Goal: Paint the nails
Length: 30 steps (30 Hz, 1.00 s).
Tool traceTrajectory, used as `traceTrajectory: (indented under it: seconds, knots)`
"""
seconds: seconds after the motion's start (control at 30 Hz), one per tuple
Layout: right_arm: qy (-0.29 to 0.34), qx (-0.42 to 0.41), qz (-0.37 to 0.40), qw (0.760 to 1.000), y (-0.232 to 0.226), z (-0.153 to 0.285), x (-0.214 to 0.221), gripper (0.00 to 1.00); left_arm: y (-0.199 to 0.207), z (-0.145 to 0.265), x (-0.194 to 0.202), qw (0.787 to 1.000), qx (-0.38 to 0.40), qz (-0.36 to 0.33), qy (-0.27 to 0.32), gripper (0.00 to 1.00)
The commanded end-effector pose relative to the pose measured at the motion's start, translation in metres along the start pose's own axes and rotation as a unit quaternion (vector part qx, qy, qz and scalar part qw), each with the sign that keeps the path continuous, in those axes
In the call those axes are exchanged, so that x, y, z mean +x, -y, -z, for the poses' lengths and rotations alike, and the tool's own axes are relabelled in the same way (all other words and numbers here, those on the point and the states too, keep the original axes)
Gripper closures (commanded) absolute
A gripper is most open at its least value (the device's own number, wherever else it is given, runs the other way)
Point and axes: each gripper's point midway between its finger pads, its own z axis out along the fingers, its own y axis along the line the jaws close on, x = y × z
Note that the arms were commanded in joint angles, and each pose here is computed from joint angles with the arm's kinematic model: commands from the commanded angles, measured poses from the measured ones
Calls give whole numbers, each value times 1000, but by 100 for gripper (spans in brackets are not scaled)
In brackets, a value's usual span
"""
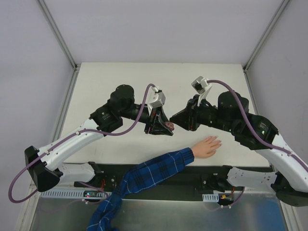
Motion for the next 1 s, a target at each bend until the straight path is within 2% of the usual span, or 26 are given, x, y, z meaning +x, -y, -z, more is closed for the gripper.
traceTrajectory:
  seconds: [0.0,0.97]
  knots:
    - [26,8,13,1000,0,13,-14,100,3,1,-8,1000,16,-16,11,100]
    - [50,14,14,999,1,24,-23,100,-7,-6,5,1000,17,7,-3,100]
